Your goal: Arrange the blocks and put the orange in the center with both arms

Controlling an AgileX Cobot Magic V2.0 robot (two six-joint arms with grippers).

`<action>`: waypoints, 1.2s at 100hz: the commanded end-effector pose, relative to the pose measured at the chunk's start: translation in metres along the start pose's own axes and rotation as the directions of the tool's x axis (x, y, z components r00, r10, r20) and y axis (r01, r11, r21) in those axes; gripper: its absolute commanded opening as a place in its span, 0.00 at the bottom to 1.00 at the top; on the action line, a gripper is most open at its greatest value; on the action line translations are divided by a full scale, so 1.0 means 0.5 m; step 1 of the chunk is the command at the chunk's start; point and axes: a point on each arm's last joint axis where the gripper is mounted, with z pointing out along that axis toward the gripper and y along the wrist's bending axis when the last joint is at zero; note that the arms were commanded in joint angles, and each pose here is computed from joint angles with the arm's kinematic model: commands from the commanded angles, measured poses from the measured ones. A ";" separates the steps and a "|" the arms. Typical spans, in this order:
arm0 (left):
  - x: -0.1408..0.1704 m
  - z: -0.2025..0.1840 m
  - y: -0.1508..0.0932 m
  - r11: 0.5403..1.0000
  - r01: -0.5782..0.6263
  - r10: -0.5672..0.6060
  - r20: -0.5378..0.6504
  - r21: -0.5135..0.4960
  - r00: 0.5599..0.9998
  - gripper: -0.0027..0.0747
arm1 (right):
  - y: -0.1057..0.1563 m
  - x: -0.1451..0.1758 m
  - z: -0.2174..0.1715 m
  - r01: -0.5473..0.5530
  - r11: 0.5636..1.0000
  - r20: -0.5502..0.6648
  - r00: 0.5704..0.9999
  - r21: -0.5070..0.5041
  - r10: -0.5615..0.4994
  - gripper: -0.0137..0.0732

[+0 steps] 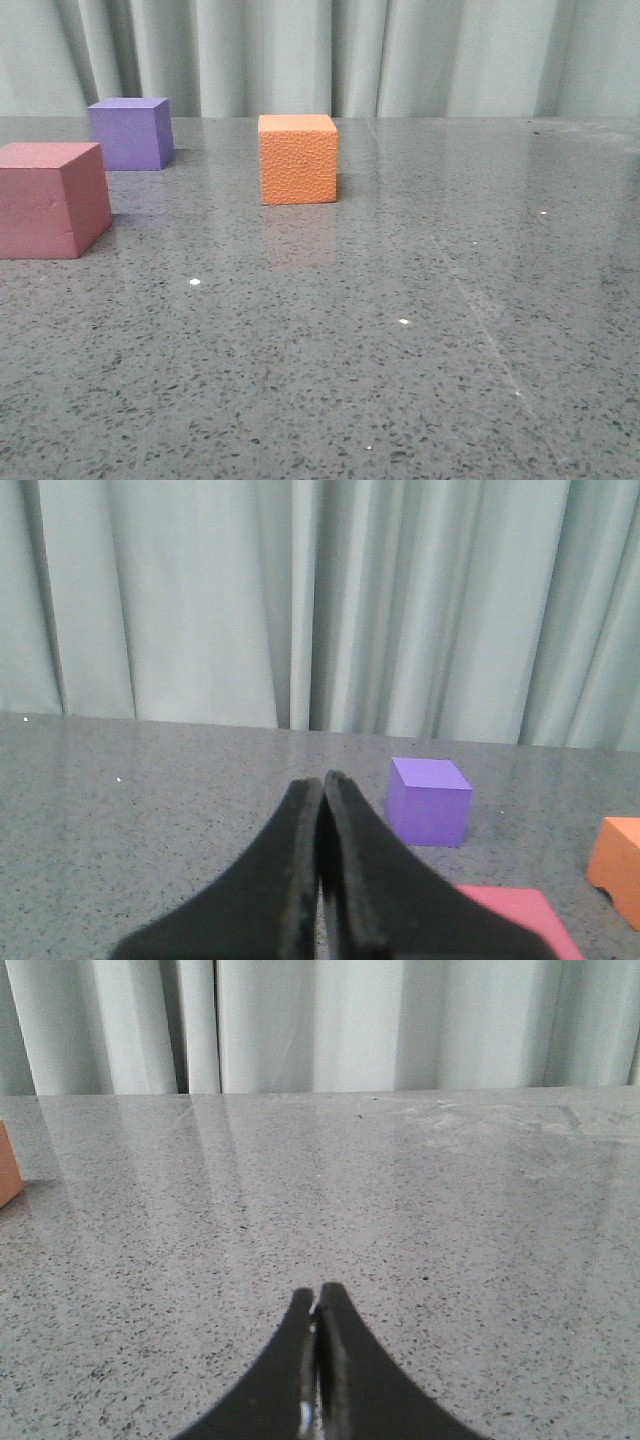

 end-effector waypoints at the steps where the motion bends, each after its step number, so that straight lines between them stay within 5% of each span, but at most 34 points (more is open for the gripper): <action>1: -0.073 0.014 -0.011 0.998 0.057 -0.057 -0.018 0.012 0.998 0.01 | 0.001 -0.028 -0.006 0.008 1.000 0.126 0.992 -0.004 -0.007 0.08; 33: -0.170 0.092 -0.025 0.999 0.025 -0.033 -0.394 -0.025 0.919 0.01 | 0.001 -0.028 -0.006 0.008 1.000 0.126 0.992 -0.004 -0.007 0.08; 105: -0.153 0.139 -0.026 0.999 0.026 -0.034 -0.477 -0.025 0.878 0.02 | 0.001 -0.028 -0.006 0.008 1.000 0.126 0.992 -0.004 -0.007 0.08; 112: -0.153 0.139 -0.026 0.999 0.026 -0.034 -0.477 -0.025 0.878 0.08 | 0.001 -0.028 -0.006 0.008 1.000 0.126 0.992 -0.004 -0.007 0.08; 120: -0.153 0.139 -0.026 0.999 0.026 -0.034 -0.476 -0.024 0.879 0.26 | 0.001 -0.028 -0.006 0.008 1.000 0.126 0.992 -0.004 -0.007 0.08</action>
